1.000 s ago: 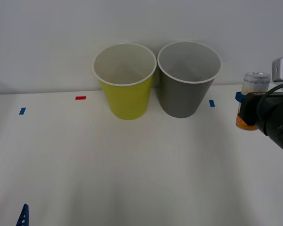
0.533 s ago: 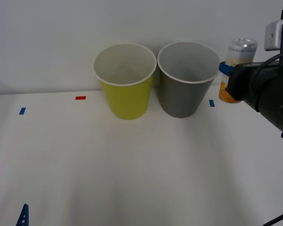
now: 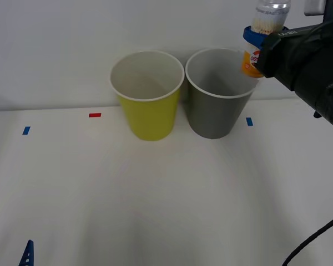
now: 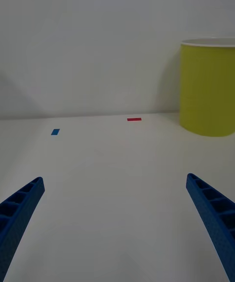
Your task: Put cans in the gray bin and PET bottles in the light green bin.
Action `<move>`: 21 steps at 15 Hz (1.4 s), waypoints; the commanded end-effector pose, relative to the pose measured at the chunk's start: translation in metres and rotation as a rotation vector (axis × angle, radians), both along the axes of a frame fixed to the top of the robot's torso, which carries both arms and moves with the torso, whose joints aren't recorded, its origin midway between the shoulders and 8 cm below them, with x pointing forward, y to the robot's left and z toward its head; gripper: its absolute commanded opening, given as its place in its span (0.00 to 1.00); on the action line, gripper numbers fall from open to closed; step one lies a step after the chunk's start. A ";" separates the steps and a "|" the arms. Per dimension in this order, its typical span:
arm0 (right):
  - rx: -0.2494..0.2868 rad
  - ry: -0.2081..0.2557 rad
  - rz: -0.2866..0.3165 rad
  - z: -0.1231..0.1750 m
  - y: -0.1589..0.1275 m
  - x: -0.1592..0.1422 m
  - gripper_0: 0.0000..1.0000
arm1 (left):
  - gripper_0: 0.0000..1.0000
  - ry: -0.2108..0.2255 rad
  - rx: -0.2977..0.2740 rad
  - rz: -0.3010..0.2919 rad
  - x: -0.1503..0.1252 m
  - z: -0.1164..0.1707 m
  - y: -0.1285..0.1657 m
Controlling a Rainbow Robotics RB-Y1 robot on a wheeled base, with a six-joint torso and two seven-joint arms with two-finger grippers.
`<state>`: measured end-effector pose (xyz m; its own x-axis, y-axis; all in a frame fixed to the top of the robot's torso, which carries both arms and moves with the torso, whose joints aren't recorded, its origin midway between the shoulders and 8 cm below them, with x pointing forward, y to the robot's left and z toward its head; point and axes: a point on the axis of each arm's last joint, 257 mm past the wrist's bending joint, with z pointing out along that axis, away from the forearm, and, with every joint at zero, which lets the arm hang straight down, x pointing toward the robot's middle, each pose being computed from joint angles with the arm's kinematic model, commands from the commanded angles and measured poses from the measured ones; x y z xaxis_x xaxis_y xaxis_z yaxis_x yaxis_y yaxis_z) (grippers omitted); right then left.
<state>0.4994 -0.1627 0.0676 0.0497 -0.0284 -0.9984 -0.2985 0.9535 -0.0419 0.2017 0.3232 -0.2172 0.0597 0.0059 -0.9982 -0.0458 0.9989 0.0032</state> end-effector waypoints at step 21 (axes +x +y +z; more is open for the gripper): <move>-0.018 -0.089 0.091 -0.028 0.039 0.103 0.00 | 1.00 0.000 0.000 0.000 0.000 0.000 0.000</move>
